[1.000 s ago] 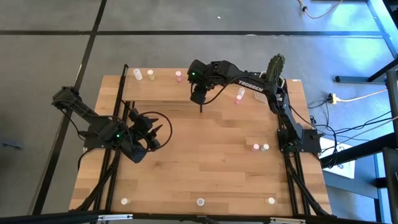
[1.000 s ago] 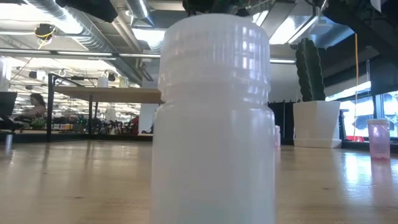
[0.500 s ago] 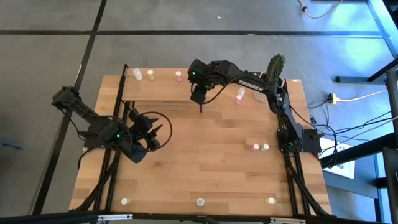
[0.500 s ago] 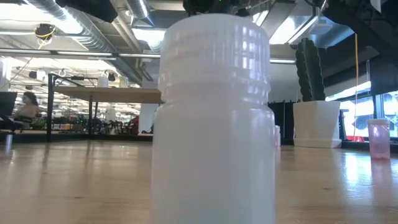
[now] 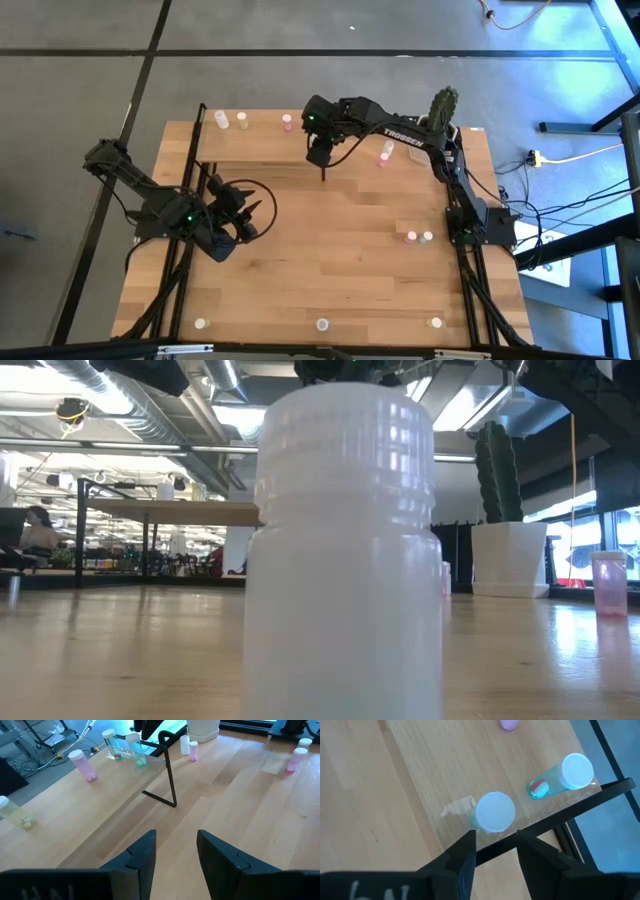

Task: Pick and place medicine bottles onto shelf by color
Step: Put the left green pill bottle on the shelf and align it with the other green pill bottle

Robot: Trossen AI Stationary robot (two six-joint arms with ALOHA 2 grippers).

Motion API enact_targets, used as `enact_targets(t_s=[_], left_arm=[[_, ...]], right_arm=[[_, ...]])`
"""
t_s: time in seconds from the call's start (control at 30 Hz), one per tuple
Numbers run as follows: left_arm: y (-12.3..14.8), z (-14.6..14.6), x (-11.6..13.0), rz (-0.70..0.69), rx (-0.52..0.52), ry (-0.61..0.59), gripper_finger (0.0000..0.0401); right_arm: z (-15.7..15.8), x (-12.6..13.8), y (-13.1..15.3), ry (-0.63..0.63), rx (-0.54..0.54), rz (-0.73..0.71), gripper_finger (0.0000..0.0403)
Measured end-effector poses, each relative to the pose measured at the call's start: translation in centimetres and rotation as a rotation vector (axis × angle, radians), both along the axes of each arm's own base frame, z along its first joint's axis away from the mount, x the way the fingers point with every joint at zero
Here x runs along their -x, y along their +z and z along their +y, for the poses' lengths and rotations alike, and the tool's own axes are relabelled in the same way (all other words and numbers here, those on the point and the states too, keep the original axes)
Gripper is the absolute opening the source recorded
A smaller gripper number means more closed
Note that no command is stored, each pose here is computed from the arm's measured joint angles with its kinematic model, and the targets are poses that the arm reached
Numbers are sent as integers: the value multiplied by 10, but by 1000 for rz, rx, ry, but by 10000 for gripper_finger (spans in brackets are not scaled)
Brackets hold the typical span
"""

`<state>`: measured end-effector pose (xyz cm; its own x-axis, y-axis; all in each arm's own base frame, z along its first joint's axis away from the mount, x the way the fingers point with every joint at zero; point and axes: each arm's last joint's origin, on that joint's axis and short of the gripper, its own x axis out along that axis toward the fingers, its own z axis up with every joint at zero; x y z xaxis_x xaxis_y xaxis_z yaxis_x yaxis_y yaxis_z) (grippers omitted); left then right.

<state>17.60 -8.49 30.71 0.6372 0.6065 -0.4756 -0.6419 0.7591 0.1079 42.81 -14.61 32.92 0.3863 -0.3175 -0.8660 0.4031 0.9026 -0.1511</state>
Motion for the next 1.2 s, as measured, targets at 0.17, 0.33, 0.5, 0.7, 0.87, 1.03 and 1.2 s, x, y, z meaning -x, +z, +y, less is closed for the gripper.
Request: enact_targets(t_s=[0.17,0.33,0.5,0.7,0.87,1.03,1.2], left_arm=[[0,0,0,0,0,0,135],[0,0,0,0,0,0,135],[0,0,0,0,0,0,135],[0,0,0,4,-2,0,135],[0,0,0,4,-3,0,135],[0,0,0,5,-3,0,135],[0,0,0,8,-5,0,135]], right_arm=[[0,0,0,-3,-1,-1,141],[0,1,6,-1,4,-14,141],[3,9,17,-2,14,-26,141],[13,18,34,46,27,-42,141],[29,15,34,261,-45,-45,139],[33,8,27,356,-54,-38,109],[29,-1,19,378,-27,-57,49]])
